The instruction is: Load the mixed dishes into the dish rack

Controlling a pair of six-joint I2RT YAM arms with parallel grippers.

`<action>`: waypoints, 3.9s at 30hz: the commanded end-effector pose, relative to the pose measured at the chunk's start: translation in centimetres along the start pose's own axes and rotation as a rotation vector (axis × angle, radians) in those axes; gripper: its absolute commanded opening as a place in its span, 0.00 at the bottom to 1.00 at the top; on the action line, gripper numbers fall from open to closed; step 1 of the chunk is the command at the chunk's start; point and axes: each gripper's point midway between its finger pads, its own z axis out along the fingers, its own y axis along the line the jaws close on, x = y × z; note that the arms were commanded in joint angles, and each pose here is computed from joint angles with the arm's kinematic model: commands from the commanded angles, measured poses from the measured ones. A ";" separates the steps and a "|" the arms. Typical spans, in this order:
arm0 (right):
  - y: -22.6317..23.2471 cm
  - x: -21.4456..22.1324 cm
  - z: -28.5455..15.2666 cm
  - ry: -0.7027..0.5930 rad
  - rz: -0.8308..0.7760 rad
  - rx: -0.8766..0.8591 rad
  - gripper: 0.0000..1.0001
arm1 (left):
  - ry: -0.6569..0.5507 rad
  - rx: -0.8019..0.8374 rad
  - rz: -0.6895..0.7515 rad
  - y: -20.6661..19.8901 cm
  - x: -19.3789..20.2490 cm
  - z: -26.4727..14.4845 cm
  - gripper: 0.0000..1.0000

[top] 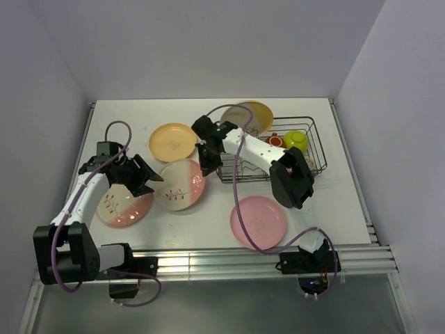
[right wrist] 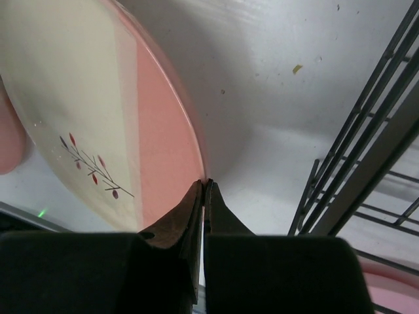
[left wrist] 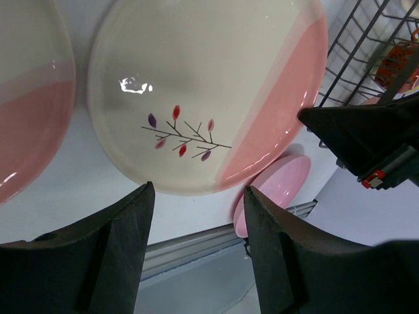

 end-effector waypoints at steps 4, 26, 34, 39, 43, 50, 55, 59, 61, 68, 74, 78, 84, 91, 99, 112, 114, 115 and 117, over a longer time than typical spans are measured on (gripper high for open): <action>2.9 -1.1 -2.7 0.007 0.148 -0.130 0.00 | 0.066 0.016 -0.083 0.1 2.1 1.7 0.71; 6.2 -2.2 -4.0 0.084 0.418 -0.328 0.00 | 0.179 0.012 -0.209 1.6 6.9 3.6 0.85; 6.4 -1.5 -4.1 0.103 0.438 -0.365 0.00 | 0.160 0.078 -0.261 0.7 6.6 3.9 0.87; 6.4 -0.9 -4.7 0.115 0.443 -0.371 0.00 | 0.110 0.176 -0.259 -0.9 5.2 4.3 0.87; 6.2 0.0 -4.8 0.129 0.459 -0.382 0.00 | 0.058 0.232 -0.271 -1.9 3.9 3.9 0.86; 6.4 0.5 -5.0 0.143 0.489 -0.406 0.00 | 0.020 0.295 -0.316 -2.0 3.3 3.6 0.84; 6.9 0.4 -5.7 0.147 0.508 -0.428 0.00 | -0.026 0.313 -0.331 -1.2 2.5 3.3 0.80; 7.2 0.7 -5.7 0.161 0.516 -0.436 0.00 | -0.079 0.343 -0.324 -1.4 1.3 2.9 0.79; 7.3 0.9 -5.5 0.170 0.516 -0.428 0.00 | -0.099 0.362 -0.324 -1.5 0.9 2.8 0.78; 7.6 1.3 -5.5 0.183 0.512 -0.424 0.00 | -0.132 0.395 -0.324 -1.6 0.1 2.3 0.65; 7.5 1.4 -5.3 0.187 0.502 -0.404 0.00 | -0.163 0.430 -0.325 -1.8 -1.1 1.8 0.10; 7.9 0.5 -5.9 0.150 0.461 -0.402 0.00 | -0.180 0.426 -0.297 -2.0 -1.7 1.4 0.00; 8.9 -2.3 -9.9 0.004 0.239 -0.398 0.33 | -0.199 0.446 -0.177 -3.4 -2.4 -0.1 0.00; 6.2 -1.9 -12.6 -0.062 0.055 -0.287 1.00 | -0.198 0.558 0.022 -8.1 -2.3 -3.4 0.00; 2.7 -3.8 -16.7 -0.179 0.021 -0.295 1.00 | -0.161 0.876 0.287 -16.3 -0.5 -9.2 0.00; -0.3 -4.8 -24.4 -0.308 -0.088 -0.537 0.98 | 0.019 1.120 0.519 -19.6 5.4 -13.1 0.00; 0.8 -4.7 -25.0 -0.314 -0.124 -0.619 0.89 | 0.063 1.151 0.555 -19.7 6.7 -13.5 0.00; 1.8 -4.1 -25.6 -0.289 -0.152 -0.690 0.83 | 0.080 1.153 0.559 -19.7 7.0 -13.3 0.00; 2.6 -3.8 -25.9 -0.282 -0.184 -0.753 0.77 | 0.117 1.159 0.577 -19.7 7.9 -13.2 0.00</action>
